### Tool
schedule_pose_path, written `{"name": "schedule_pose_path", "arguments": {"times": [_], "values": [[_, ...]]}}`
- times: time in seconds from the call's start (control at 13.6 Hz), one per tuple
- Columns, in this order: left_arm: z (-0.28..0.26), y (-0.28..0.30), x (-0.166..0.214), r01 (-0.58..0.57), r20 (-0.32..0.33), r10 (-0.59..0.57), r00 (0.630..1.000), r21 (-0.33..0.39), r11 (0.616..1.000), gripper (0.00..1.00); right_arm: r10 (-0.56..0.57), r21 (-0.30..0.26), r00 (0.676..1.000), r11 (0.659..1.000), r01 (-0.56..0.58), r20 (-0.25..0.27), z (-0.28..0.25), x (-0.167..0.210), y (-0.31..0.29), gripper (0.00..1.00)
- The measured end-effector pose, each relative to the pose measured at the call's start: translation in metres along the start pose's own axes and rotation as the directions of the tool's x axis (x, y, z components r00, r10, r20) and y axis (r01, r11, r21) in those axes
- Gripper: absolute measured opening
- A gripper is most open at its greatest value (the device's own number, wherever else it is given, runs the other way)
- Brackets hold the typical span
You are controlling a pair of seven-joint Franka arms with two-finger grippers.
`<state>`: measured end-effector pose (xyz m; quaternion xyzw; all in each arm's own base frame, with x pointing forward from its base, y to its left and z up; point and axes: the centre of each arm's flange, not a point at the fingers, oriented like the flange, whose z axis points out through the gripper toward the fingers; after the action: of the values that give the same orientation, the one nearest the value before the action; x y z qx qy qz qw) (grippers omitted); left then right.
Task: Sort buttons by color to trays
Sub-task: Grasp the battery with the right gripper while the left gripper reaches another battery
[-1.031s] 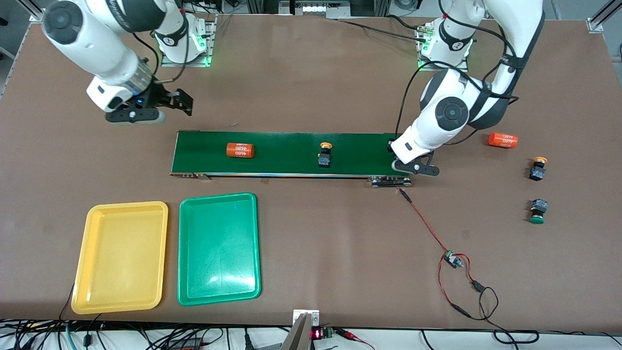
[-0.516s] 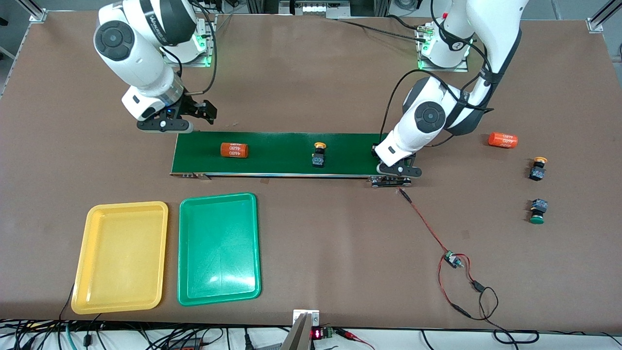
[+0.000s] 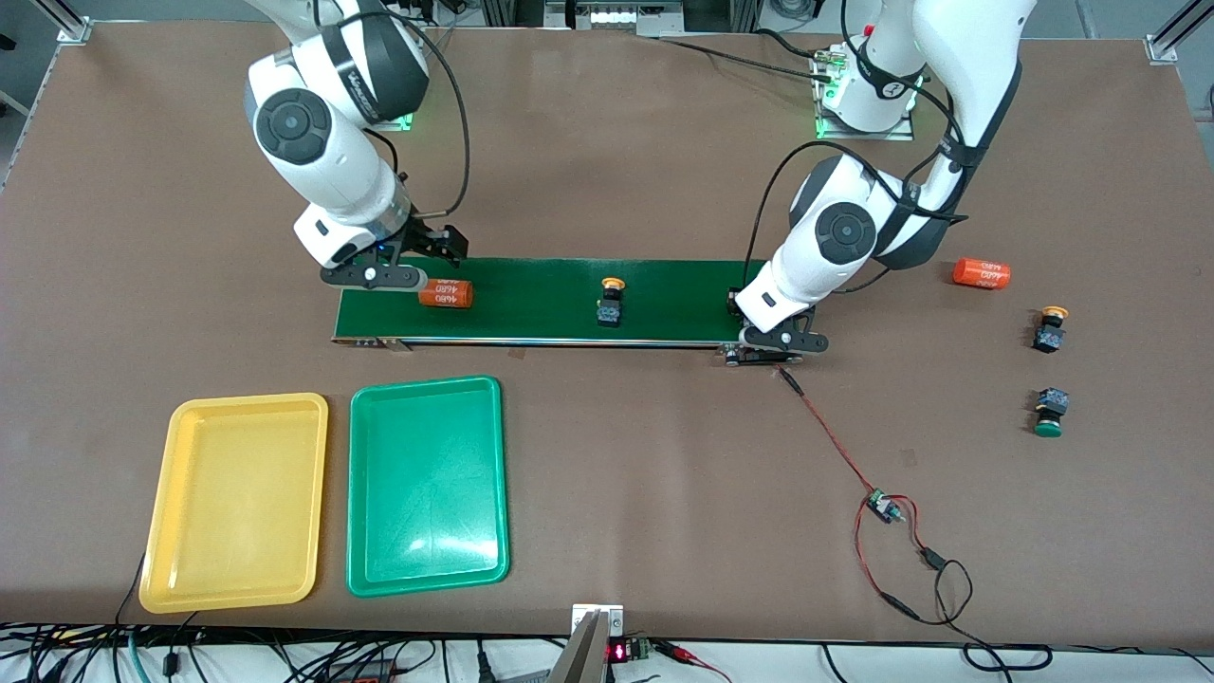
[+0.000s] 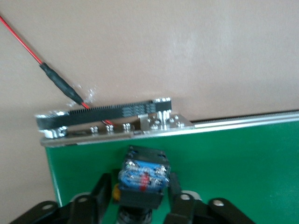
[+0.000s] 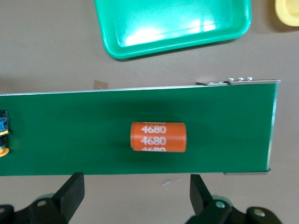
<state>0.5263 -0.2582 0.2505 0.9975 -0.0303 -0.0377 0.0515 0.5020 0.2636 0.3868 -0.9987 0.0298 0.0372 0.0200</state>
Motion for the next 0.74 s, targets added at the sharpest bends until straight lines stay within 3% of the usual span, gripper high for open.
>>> {"name": "schedule_pose_path", "arguments": {"times": [0.22,0.44,0.59,0.74], "values": [[-0.022,0.001,0.015,0.006,-0.044,-0.006,0.999,-0.013,1.0,0.96,0.024,0.013,1.0,1.0,-0.024,0.0,0.02,0.004,-0.02,1.0],[-0.075,-0.027,0.029,0.04,-0.09,-0.041,0.995,-0.007,0.999,1.0,0.031,0.011,0.999,0.999,-0.03,-0.01,0.021,0.009,-0.03,1.0],[-0.104,-0.088,0.038,0.046,-0.088,-0.045,0.995,0.014,0.999,1.0,0.036,0.01,0.999,0.999,-0.036,-0.007,0.023,0.011,-0.033,1.0],[-0.111,-0.163,0.043,-0.034,-0.048,0.036,0.998,0.03,0.999,1.0,0.042,0.009,0.999,0.999,-0.042,-0.002,0.027,0.01,-0.038,1.0]]}}
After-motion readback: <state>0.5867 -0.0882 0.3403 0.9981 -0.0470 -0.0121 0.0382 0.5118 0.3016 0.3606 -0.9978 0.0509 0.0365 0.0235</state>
